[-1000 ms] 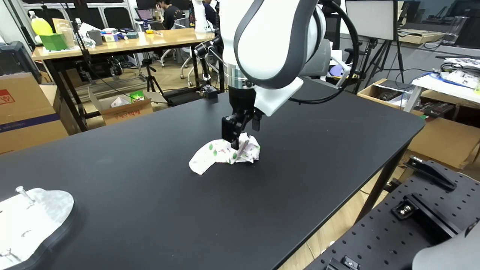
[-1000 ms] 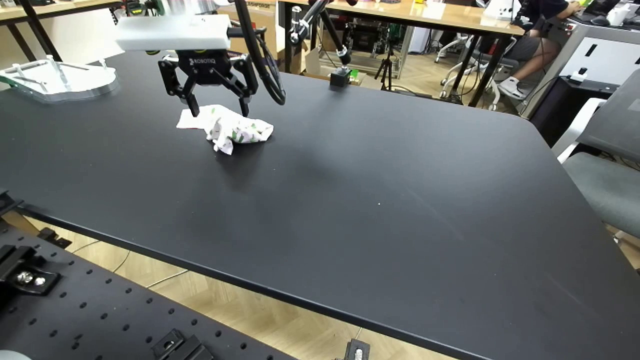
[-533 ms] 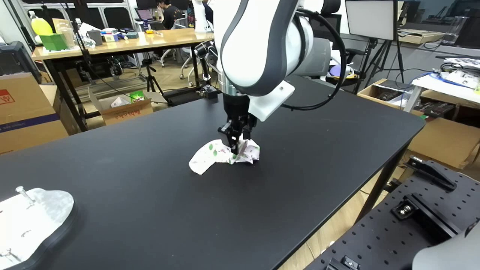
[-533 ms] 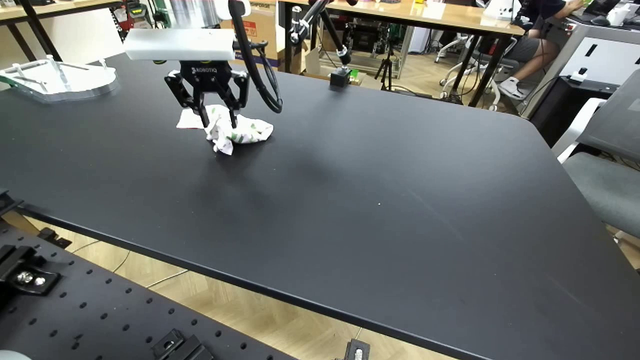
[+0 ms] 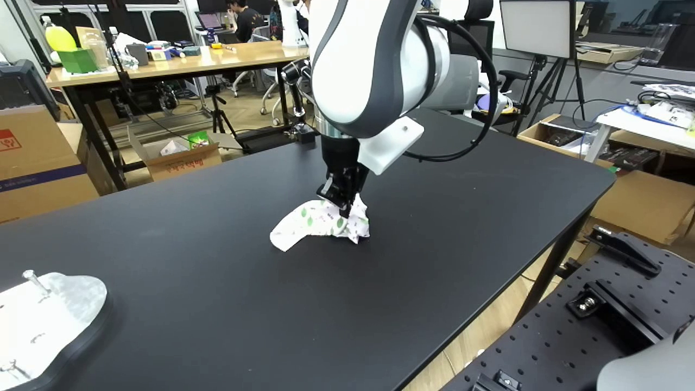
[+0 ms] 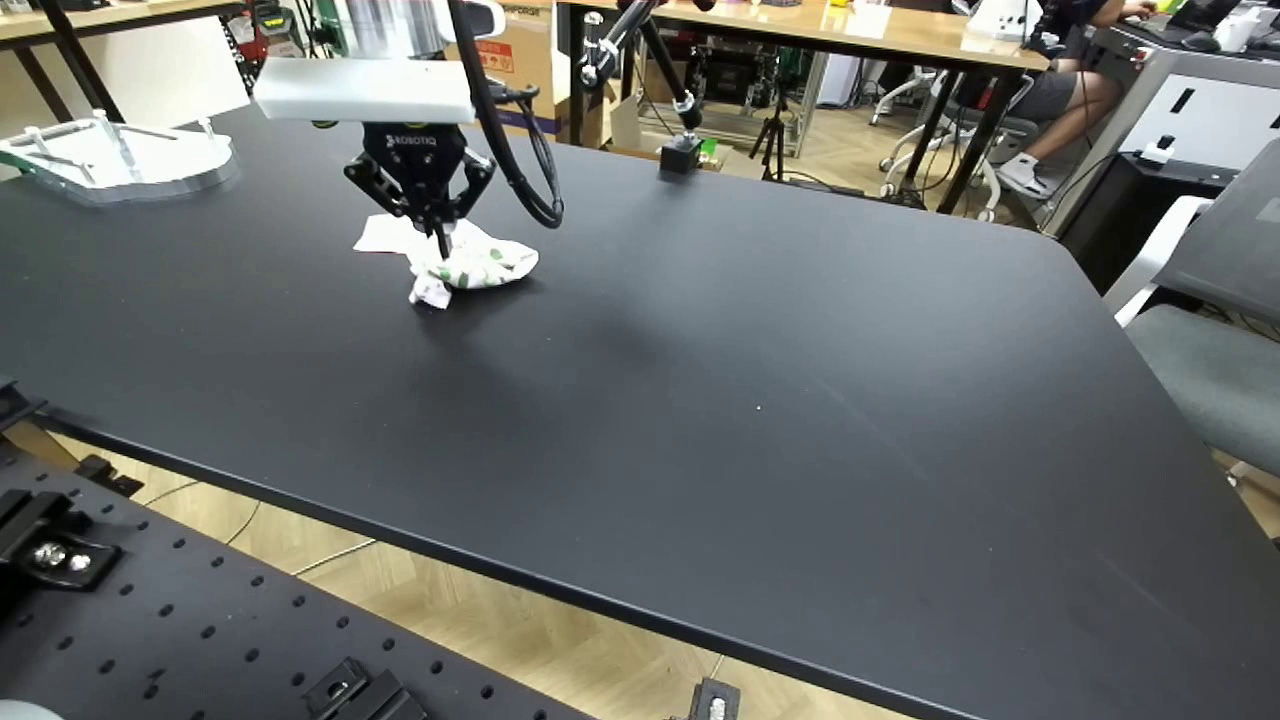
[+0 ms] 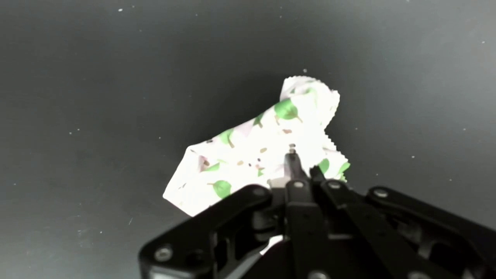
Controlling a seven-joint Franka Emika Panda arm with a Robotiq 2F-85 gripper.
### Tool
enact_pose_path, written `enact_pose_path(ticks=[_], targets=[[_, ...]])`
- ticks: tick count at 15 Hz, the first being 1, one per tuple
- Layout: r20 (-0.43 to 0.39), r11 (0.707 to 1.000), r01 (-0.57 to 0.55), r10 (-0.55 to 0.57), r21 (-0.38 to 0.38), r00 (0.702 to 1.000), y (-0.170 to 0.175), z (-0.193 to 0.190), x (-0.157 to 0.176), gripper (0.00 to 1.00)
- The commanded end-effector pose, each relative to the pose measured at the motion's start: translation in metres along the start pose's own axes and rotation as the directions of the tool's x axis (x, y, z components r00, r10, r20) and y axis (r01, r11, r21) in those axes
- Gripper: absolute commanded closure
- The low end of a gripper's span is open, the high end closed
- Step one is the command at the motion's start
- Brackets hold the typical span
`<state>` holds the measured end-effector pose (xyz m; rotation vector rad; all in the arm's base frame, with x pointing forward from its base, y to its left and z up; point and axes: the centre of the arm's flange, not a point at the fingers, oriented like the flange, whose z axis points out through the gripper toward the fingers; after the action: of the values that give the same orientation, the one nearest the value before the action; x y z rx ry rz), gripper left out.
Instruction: Pick up the table cloth and hang it on the black metallic arm
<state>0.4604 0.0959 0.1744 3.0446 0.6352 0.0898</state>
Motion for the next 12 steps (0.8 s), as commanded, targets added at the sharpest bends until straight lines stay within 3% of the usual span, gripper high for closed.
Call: enact_pose_path(ticks=[1, 7, 12], targets=[[-0.016, 1.0, -0.008, 0.008, 0.003, 1.0, 0.004, -0.009, 0.004, 1.0], [-0.063, 1.0, -0.009, 0.008, -0.021, 0.998, 0.009, -0.053, 0.009, 0.99], [-0.13, 0.997, -0.004, -0.007, -0.082, 0.991, 0.02, -0.118, 0.015, 0.99]])
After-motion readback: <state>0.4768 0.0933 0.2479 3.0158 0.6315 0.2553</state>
